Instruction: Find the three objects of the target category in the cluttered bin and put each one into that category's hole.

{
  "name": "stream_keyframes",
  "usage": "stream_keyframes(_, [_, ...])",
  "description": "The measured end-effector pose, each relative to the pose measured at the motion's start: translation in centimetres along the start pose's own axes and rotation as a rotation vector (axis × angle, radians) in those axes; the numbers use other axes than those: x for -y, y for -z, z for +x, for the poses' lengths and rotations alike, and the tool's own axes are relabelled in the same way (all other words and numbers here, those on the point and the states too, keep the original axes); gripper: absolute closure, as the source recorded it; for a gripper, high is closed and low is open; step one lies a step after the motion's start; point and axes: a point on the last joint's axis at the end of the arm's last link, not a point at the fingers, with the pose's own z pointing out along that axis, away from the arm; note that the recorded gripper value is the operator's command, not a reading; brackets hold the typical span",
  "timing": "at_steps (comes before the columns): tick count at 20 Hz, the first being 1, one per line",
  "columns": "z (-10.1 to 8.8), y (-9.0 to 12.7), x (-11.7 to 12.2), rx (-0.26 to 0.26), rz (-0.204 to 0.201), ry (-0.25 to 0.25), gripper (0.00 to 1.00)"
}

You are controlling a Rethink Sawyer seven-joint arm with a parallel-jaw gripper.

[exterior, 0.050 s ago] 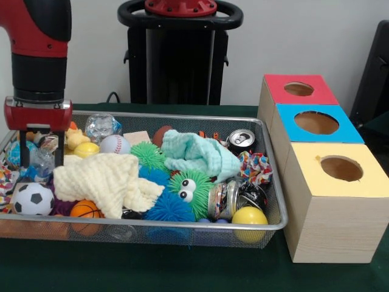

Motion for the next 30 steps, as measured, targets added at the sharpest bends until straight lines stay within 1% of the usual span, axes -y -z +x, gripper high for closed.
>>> stream_keyframes(7, [0.8, -1.3, -0.6, -0.008, -0.012, 0.019, 0.00])
stream_keyframes(14, [1.1, -1.4, -0.6, -0.008, -0.005, 0.040, 0.00])
stream_keyframes(15, [1.0, -1.3, -0.6, -0.006, -0.004, 0.041, 1.00])
stream_keyframes(23, [0.1, -1.2, -0.9, 0.015, -0.012, 0.044, 1.00])
stream_keyframes(30, [-0.1, -1.2, -0.9, 0.019, -0.013, 0.044, 1.00])
